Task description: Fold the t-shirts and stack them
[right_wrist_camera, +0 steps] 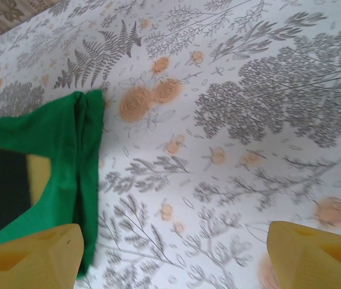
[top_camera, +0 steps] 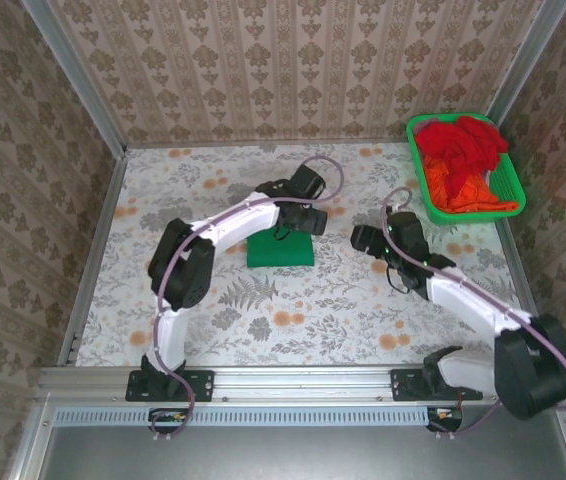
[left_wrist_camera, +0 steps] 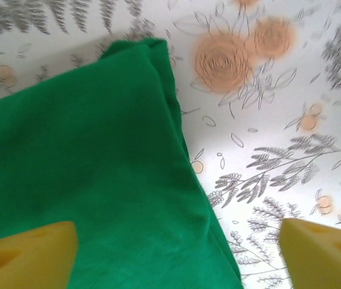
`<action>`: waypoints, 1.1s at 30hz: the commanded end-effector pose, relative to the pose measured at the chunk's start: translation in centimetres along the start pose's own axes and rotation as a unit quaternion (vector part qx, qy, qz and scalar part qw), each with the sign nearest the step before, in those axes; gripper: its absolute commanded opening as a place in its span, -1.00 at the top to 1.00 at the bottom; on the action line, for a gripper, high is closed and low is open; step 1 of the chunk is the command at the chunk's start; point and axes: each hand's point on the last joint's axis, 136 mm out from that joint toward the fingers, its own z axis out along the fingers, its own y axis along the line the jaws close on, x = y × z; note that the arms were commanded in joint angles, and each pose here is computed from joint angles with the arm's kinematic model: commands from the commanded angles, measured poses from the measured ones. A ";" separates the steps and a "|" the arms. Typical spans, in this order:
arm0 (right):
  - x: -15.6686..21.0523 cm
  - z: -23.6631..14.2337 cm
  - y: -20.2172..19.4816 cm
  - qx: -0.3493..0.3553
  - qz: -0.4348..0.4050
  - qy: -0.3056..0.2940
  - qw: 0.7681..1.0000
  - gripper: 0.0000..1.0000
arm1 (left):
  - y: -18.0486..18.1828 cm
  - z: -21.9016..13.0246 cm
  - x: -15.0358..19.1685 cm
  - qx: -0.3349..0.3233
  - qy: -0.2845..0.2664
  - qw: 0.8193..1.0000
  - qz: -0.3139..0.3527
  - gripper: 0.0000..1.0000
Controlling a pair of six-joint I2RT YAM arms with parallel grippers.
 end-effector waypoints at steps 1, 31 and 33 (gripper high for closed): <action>1.3 -1.4 -1.8 0.023 -0.041 -0.002 0.999 -0.61 | 0.7 0.9 1.1 -0.053 0.038 0.998 0.024 -0.46; 4.4 -1.8 15.1 -0.258 -0.291 -0.008 0.921 -1.00 | 21.3 -0.4 8.2 -0.111 0.145 0.980 0.080 0.86; 5.2 -2.9 18.4 -0.297 -0.329 -0.020 0.896 -1.00 | 23.9 -0.8 8.6 -0.116 0.146 0.981 0.057 0.80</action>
